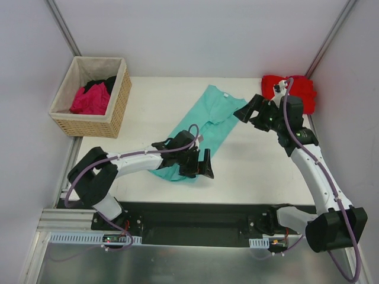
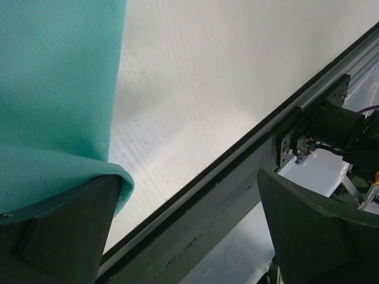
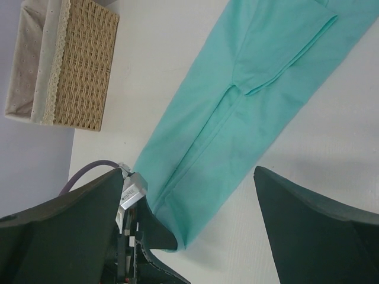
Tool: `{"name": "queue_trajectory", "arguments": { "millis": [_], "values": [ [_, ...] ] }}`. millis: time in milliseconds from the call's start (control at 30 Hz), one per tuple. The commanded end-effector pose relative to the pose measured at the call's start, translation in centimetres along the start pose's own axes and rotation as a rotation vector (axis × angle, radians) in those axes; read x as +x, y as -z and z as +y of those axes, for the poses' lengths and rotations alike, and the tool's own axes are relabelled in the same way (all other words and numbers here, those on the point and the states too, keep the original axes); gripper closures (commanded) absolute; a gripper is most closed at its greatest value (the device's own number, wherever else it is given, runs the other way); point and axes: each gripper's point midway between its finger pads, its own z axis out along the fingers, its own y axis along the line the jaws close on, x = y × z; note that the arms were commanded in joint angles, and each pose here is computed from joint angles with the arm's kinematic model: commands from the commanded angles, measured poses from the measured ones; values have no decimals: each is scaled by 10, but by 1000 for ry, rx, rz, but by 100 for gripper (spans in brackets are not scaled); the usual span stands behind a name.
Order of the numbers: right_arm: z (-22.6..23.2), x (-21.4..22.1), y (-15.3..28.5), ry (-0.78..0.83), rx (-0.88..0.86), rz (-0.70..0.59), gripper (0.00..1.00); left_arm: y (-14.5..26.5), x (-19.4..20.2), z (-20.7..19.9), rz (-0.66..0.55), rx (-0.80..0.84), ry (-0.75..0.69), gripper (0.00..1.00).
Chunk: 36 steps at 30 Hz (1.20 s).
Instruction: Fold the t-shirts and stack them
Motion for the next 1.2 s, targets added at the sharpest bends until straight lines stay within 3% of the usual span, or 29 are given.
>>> {"name": "queue_trajectory", "arguments": {
  "millis": [0,400,700,1167],
  "values": [
    [-6,1,12,12,1,-5,3,-17,-6,-26,-3,28,-30,1],
    [-10,1,11,-13,-16,4,3,22,2,-32,-84,54,-48,1],
    [-5,2,9,-42,-45,9,3,63,17,-1,-185,-50,-46,1],
    [2,15,6,-34,-57,42,3,42,15,22,-180,-120,-34,1]
  ]
}}
